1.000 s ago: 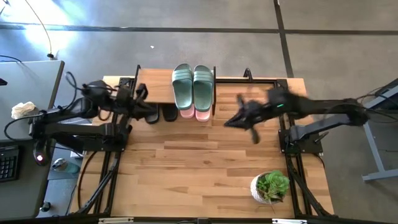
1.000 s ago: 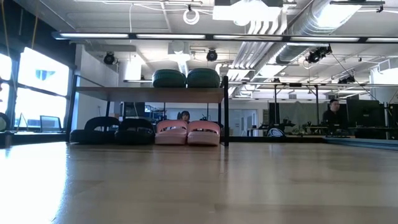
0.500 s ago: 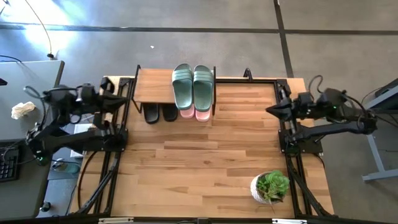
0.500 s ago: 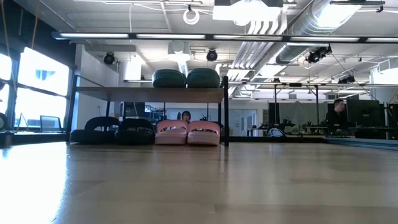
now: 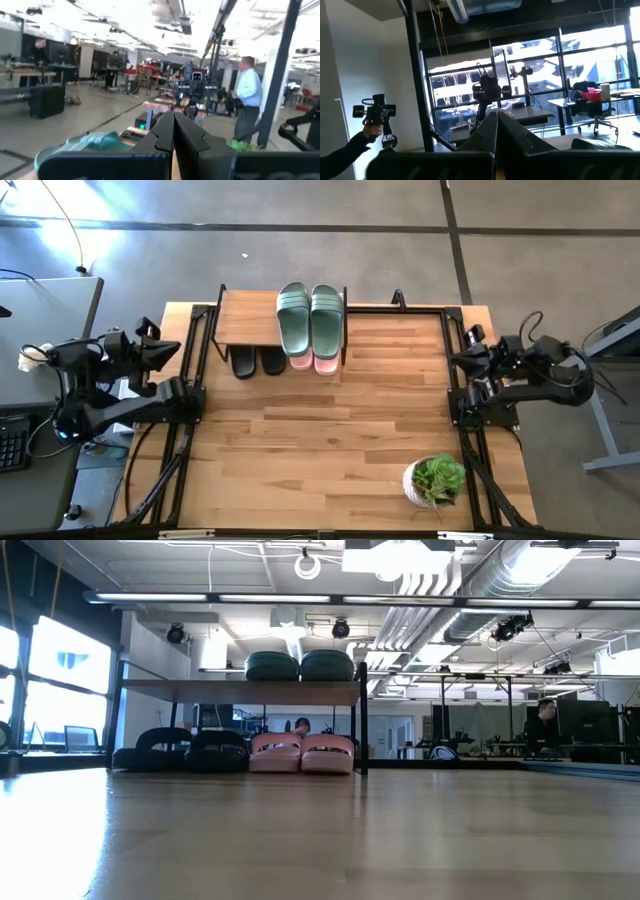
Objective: Pick and place slides into the shelf
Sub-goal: Return to Home Position
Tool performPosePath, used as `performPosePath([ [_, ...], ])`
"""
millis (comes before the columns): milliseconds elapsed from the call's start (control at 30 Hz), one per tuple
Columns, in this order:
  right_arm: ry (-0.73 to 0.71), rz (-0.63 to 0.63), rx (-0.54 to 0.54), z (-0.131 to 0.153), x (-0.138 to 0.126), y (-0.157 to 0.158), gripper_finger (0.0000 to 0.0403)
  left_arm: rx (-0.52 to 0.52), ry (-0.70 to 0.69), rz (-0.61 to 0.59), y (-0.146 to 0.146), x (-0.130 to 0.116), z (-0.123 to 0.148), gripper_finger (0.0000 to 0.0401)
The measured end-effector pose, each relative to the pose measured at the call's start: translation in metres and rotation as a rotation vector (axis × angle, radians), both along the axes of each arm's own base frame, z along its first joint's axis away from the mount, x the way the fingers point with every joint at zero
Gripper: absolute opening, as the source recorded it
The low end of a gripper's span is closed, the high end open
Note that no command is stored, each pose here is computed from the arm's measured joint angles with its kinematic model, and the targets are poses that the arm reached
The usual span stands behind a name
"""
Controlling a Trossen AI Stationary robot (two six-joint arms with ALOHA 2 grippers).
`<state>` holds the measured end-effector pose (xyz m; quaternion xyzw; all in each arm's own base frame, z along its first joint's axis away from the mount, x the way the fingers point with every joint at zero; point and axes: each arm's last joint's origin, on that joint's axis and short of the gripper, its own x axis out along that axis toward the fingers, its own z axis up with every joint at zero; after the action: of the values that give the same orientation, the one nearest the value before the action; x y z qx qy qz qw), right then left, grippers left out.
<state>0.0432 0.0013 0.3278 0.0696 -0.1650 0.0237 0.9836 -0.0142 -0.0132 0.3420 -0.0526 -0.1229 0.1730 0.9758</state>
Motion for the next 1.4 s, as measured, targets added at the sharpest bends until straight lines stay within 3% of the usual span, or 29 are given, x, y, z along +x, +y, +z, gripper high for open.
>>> performPosePath([
  [233, -0.034, -0.019, 0.017, -0.021, -0.009, -0.001, 0.0000, -0.053, 0.075, 0.015, 0.007, 0.012, -0.017, 0.0000],
  [500, 0.005, -0.007, 0.068, -0.055, 0.017, 0.000, 0.0000, -0.089, 0.039, -0.001, 0.027, 0.045, -0.048, 0.0000],
  [800, -0.026, 0.059, 0.097, -0.103, 0.041, 0.002, 0.0000, -0.089, -0.040, -0.016, 0.048, 0.082, -0.103, 0.0000],
  [1033, 0.070, 0.063, 0.160, -0.136, 0.051, 0.002, 0.0000, -0.121, -0.004, -0.016, 0.054, 0.093, -0.134, 0.0000],
  [1200, 0.107, 0.055, 0.161, -0.139, 0.052, 0.002, 0.0000, -0.140, 0.031, -0.014, 0.056, 0.096, -0.147, 0.0000],
  [1400, 0.170, 0.049, 0.073, -0.146, 0.053, 0.003, 0.0000, -0.153, 0.068, -0.040, 0.056, 0.099, -0.160, 0.0000],
])
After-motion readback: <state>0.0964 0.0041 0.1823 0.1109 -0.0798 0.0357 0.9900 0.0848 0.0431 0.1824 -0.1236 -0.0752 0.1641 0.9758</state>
